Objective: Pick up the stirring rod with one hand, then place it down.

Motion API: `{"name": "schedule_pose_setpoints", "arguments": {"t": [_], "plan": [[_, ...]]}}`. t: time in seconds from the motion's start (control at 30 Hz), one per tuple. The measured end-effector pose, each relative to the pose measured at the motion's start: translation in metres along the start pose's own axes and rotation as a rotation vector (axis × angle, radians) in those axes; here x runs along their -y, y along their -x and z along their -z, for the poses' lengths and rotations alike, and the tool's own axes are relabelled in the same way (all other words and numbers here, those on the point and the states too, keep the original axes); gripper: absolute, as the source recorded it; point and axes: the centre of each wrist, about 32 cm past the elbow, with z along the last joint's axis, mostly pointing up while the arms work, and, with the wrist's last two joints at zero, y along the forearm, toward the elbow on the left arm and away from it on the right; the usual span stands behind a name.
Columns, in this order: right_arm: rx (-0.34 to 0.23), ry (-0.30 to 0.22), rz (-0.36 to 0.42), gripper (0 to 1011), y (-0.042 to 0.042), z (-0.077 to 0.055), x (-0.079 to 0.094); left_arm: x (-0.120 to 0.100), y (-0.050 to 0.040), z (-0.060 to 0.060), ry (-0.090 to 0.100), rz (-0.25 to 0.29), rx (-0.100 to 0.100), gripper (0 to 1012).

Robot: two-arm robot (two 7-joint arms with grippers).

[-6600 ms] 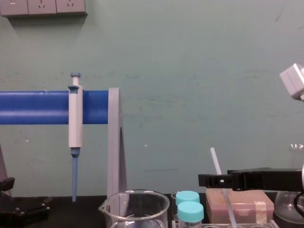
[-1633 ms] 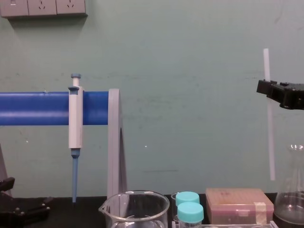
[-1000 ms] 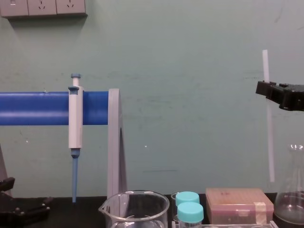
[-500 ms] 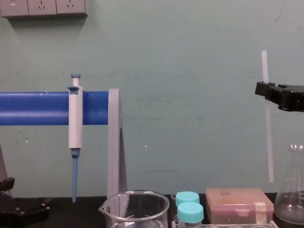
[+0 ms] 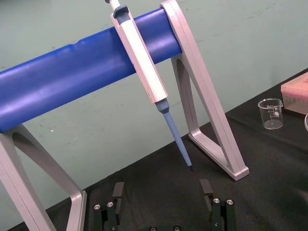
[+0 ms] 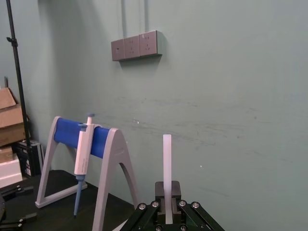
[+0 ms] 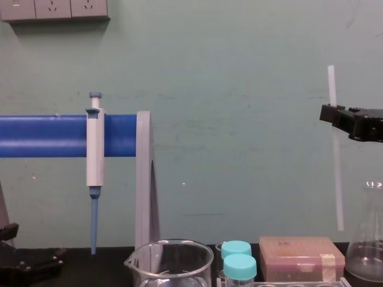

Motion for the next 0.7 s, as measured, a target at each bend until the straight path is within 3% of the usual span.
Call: {"name": "schedule_pose_setpoints", "arguments": {"t": [0.7], "plan": [[-0.002, 0.002, -0.001, 67, 0.0015, 0.0013, 0.0003, 0.0, 0.0, 0.0, 0.0, 0.0, 0.0, 1000]]}}
